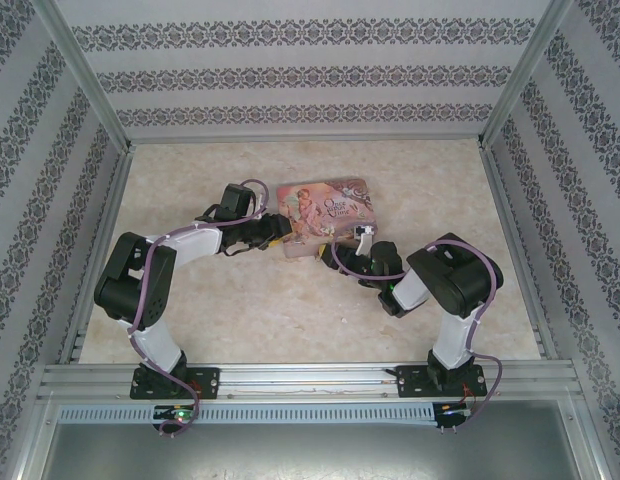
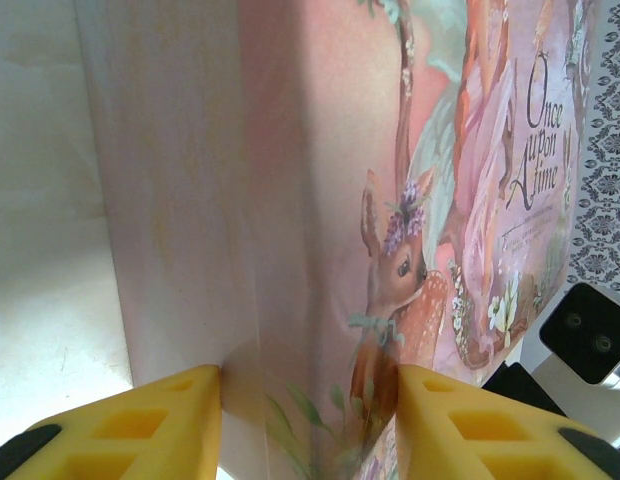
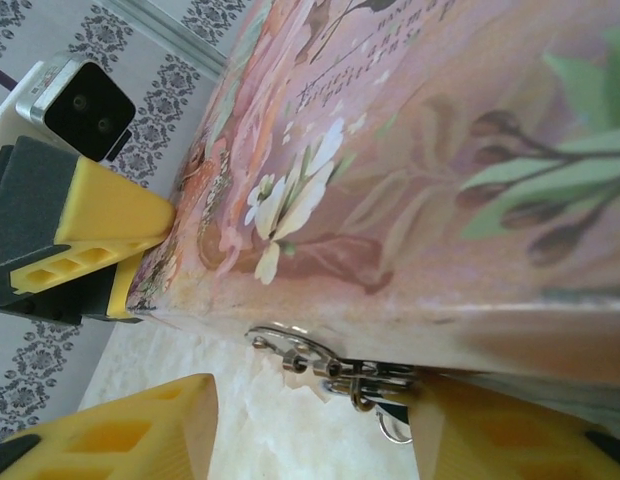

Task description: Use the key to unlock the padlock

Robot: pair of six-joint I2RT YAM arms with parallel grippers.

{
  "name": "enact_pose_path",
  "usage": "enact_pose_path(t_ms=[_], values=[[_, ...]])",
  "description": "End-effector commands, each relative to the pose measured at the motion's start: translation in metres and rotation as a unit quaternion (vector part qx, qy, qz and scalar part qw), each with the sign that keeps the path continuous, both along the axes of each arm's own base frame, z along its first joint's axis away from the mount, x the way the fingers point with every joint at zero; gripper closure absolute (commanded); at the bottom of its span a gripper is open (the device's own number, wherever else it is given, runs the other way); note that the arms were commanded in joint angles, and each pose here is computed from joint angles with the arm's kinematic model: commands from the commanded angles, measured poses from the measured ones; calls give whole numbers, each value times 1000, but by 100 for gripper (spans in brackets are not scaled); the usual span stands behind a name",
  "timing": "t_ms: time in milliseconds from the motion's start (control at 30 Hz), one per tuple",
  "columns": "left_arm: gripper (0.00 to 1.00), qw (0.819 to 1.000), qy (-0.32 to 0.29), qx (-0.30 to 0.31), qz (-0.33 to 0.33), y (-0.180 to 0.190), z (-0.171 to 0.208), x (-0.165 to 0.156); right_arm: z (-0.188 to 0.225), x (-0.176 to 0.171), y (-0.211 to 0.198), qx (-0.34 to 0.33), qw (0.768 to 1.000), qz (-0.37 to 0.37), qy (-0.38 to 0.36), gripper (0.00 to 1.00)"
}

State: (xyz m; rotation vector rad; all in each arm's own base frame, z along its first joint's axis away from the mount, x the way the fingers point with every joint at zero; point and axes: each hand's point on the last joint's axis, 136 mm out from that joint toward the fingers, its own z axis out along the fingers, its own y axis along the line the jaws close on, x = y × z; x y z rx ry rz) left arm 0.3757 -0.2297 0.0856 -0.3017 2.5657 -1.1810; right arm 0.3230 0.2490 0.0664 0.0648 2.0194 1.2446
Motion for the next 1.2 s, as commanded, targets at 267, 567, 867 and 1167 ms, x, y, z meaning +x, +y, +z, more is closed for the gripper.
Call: enact_pose_path(t_ms=[267,567,867,1167], values=[[55,999,33,10,-13,-7,-18,-18,16,-1,8,10,999,31,-43,63],[56,999,34,10,-15,-8,-19,-20,31,-5,13,10,995,51,-80,60],[56,999,35,10,-16,-9,-19,-21,39,-9,14,6,993,59,-99,64],[57,999,36,10,-15,-10,-19,-22,25,-11,11,-7,995,50,-85,77]])
